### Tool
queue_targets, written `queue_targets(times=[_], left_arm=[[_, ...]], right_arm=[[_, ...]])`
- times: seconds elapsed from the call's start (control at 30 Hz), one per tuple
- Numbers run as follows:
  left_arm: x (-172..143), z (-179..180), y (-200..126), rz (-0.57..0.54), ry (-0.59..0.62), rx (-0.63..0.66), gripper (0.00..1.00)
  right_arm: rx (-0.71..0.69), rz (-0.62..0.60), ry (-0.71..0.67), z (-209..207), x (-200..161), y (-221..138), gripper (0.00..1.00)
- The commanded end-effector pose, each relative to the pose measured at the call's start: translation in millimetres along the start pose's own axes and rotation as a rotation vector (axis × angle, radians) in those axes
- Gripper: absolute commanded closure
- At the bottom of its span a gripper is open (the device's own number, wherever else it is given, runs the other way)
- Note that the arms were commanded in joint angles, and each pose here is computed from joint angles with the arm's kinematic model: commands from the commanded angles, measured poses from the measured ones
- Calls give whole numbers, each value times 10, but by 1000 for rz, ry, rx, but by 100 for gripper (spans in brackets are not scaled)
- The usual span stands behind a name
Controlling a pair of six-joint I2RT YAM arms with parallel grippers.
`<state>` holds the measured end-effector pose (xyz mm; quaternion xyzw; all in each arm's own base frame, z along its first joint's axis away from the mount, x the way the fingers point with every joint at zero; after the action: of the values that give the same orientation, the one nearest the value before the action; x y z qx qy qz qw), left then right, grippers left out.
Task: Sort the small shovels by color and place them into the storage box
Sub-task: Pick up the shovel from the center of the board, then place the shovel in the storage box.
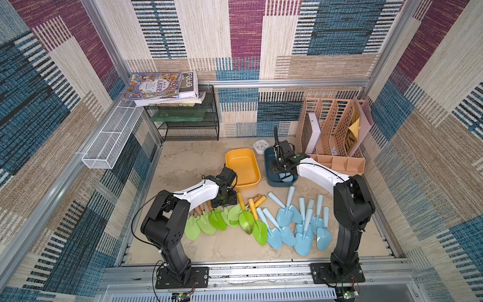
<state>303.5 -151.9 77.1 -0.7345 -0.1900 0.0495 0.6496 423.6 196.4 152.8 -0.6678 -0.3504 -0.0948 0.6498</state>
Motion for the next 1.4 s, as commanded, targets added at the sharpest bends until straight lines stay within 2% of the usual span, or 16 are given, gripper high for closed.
queue_targets(times=[0.0,0.2,0.37,0.53,0.67,1.07,1.2,1.37], left_arm=[[-11,44,31,26,-31,27,29],[9,49,100,41,-33,60,53],[11,57,157,64,-24,94,84],[56,37,148,54,5,104,100],[148,0,-9,13,29,104,100],[425,-104,-976,-168,73,49,100],[716,-412,-1219,-251,114,-33,100],[1178,-986,-1255,-286,115,-187,100]], right_arm=[[0,-20,13,-22,19,-25,54],[-2,-18,25,-68,-31,-45,55],[1,-20,27,-78,-32,-61,57],[-1,-19,28,-86,-36,-63,56],[3,-21,30,-79,-32,-68,56],[16,-65,51,-98,70,-143,57],[7,-90,71,-177,118,-233,57],[-4,-108,85,-288,103,-381,57]])
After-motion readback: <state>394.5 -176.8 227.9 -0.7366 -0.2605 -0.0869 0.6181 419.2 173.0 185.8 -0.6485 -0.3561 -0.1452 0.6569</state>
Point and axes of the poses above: each gripper's point midway between its finger pads, its own y axis out along the fingers, its own z axis along the line the jaws close on, x = y × z, the point moved 5 cm from there along -y, back along the fingers, and after that the axes turned 12 degrees about -y, right-handed, at the moved point
